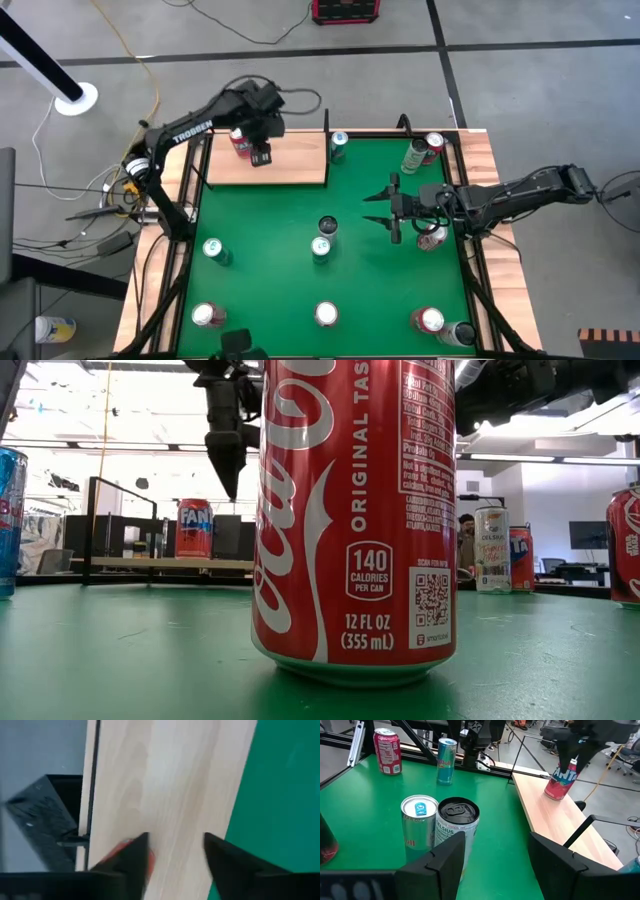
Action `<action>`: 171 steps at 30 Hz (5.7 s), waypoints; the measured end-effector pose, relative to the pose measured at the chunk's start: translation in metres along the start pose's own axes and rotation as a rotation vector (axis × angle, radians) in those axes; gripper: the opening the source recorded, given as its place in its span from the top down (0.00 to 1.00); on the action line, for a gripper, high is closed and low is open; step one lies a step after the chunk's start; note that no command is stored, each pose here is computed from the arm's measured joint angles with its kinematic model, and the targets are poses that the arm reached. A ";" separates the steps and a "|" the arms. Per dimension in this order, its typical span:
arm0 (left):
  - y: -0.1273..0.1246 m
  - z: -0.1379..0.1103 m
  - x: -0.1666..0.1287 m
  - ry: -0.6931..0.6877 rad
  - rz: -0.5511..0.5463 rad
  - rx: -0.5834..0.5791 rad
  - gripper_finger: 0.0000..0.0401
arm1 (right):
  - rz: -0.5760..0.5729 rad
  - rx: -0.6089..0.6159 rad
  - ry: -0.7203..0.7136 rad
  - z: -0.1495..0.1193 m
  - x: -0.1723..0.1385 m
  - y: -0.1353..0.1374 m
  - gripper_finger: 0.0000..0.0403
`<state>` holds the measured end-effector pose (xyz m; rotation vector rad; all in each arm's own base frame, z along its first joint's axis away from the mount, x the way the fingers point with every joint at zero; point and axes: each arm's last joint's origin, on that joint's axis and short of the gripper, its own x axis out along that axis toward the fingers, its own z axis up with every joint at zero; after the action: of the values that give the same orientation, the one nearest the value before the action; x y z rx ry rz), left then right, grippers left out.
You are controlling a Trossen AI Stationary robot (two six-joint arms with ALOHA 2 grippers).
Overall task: Place canned beverage on shelf
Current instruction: Put the middle red soda can on the shelf, then put the bottom right red and white soda can on the shelf
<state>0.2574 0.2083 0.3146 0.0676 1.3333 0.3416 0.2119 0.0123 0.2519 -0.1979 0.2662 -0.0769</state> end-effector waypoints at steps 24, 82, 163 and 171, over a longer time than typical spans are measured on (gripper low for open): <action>0.019 -0.033 0.031 0.201 0.105 -0.085 1.00 | 0.011 0.023 0.004 0.000 0.000 0.002 0.40; 0.053 -0.052 0.033 0.213 0.213 -0.178 1.00 | 0.009 0.030 0.013 -0.001 0.000 0.002 0.40; 0.029 -0.054 -0.007 0.188 0.148 -0.170 1.00 | 0.006 0.053 0.035 -0.003 0.000 0.001 0.40; -0.035 -0.065 -0.096 -0.367 -0.137 -0.118 1.00 | 0.006 0.055 0.020 -0.002 0.000 0.001 0.40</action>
<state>0.1840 0.1383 0.3807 -0.0581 0.9472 0.2750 0.2114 0.0129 0.2499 -0.1415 0.2845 -0.0800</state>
